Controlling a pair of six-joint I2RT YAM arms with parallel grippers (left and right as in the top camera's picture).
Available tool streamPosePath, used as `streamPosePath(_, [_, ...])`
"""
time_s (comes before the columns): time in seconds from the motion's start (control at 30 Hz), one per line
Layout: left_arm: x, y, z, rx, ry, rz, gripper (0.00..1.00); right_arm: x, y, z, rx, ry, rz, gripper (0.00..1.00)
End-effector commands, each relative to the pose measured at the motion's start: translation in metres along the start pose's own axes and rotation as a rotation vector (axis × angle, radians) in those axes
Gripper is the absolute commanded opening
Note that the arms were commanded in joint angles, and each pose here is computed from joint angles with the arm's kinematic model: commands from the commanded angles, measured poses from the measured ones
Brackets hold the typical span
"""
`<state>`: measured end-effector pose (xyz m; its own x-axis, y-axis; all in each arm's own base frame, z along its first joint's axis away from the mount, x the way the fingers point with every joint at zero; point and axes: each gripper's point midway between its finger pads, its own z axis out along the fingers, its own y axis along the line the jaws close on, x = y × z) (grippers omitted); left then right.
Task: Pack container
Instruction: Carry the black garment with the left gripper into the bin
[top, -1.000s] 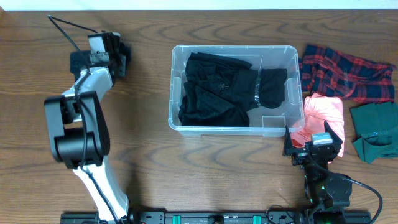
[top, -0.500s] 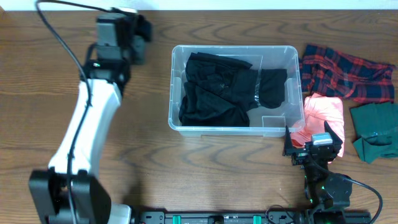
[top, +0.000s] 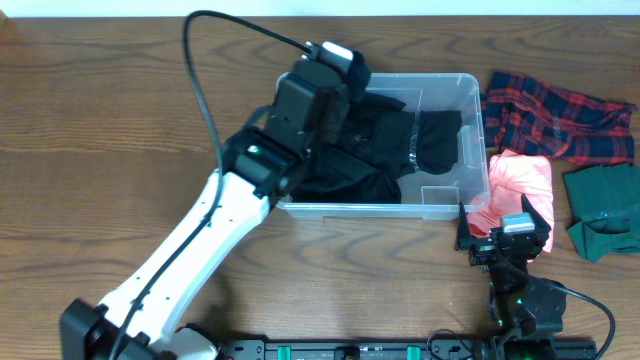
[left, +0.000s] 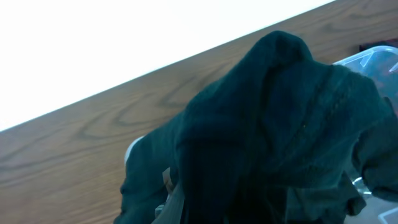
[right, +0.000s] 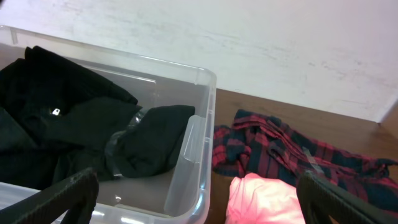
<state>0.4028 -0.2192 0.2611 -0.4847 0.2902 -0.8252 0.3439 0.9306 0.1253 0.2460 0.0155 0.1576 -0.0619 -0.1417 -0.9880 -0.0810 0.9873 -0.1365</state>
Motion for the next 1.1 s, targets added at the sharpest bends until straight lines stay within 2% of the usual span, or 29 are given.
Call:
streamPosePath(0.0, [0.006, 0.002, 0.018, -0.045, 0.020, -0.052, 0.06, 0.001, -0.002, 0.000, 0.008, 0.002, -0.007, 0.99])
streamPosePath(0.23, [0.027, -0.012, 0.055, -0.041, 0.068, -0.032, 0.06, 0.001, -0.002, 0.000, 0.009, 0.002, -0.007, 0.99])
streamPosePath(0.53, [0.052, -0.029, 0.078, -0.029, 0.135, 0.003, 0.06, 0.001, -0.002, 0.000, 0.009, 0.002, -0.007, 0.99])
streamPosePath(0.6, [0.056, -0.030, 0.081, -0.029, 0.145, 0.006, 0.08, 0.001, -0.002, 0.000, 0.008, 0.002, -0.007, 0.99])
streamPosePath(0.73, [0.061, -0.031, 0.085, -0.029, 0.157, -0.005, 0.16, 0.001, -0.002, 0.000, 0.009, 0.002, -0.007, 0.99])
streamPosePath(0.8, [0.061, -0.035, 0.085, -0.010, 0.159, -0.021, 0.27, 0.001, -0.002, 0.000, 0.009, 0.002, -0.007, 0.99])
streamPosePath(0.87, [0.062, -0.039, 0.085, 0.015, 0.162, -0.024, 0.48, 0.001, -0.002, 0.000, 0.009, 0.002, -0.007, 0.99])
streamPosePath(0.97, [0.062, -0.042, 0.085, 0.033, 0.164, -0.026, 0.69, 0.001, -0.002, 0.000, 0.009, 0.002, -0.007, 0.99])
streamPosePath(1.07, [0.060, -0.043, 0.085, 0.039, 0.159, -0.028, 0.79, 0.001, -0.002, 0.000, 0.008, 0.002, -0.007, 0.99])
